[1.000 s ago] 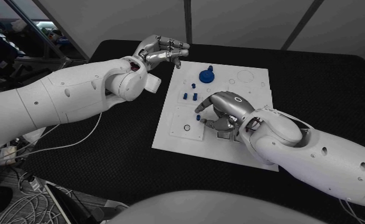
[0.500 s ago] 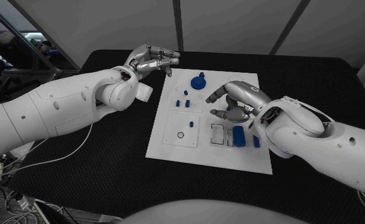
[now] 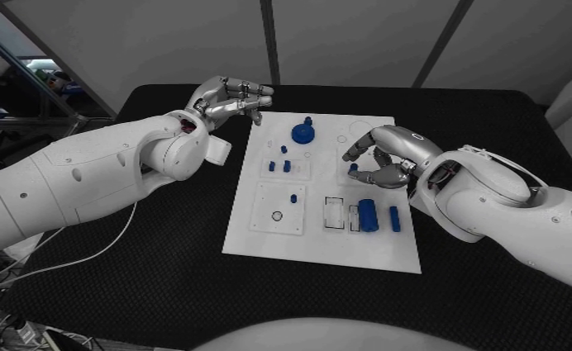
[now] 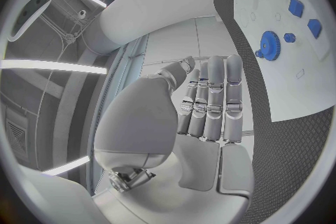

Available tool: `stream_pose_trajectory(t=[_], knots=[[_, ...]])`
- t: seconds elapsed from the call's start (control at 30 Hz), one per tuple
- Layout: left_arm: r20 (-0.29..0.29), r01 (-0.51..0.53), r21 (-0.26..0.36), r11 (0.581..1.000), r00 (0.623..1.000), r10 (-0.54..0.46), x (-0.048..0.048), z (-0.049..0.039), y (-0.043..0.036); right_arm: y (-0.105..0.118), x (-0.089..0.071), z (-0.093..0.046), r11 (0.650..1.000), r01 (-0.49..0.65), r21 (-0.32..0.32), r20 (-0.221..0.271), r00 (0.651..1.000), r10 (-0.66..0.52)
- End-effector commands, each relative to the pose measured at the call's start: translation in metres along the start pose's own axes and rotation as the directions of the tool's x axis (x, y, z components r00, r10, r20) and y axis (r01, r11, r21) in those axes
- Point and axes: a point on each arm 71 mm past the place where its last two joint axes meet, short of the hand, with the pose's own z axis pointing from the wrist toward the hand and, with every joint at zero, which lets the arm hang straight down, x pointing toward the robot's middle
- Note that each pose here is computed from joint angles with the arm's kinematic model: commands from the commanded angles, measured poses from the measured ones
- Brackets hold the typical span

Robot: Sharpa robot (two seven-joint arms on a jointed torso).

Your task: Assemble the parts on the task board

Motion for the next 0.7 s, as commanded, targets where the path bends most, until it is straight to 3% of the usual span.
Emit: stream_pose_trajectory(t=[0.03,0.3,0.7], knots=[[-0.011,0.007,0.004,1.0,1.0,-0.007,0.001,0.0006,-0.0008,0.0,0.003,0.001,0.998,0.067,0.007,-0.046,0.997,-0.066],[-0.013,0.008,0.004,1.0,1.0,-0.008,0.0019,0.0011,-0.0007,-0.002,0.005,0.007,0.993,0.118,0.019,-0.052,0.992,-0.117],[-0.011,0.007,0.004,1.0,1.0,-0.007,0.0012,0.0013,-0.0002,-0.002,0.006,0.015,0.987,0.159,0.026,-0.02,0.987,-0.159]])
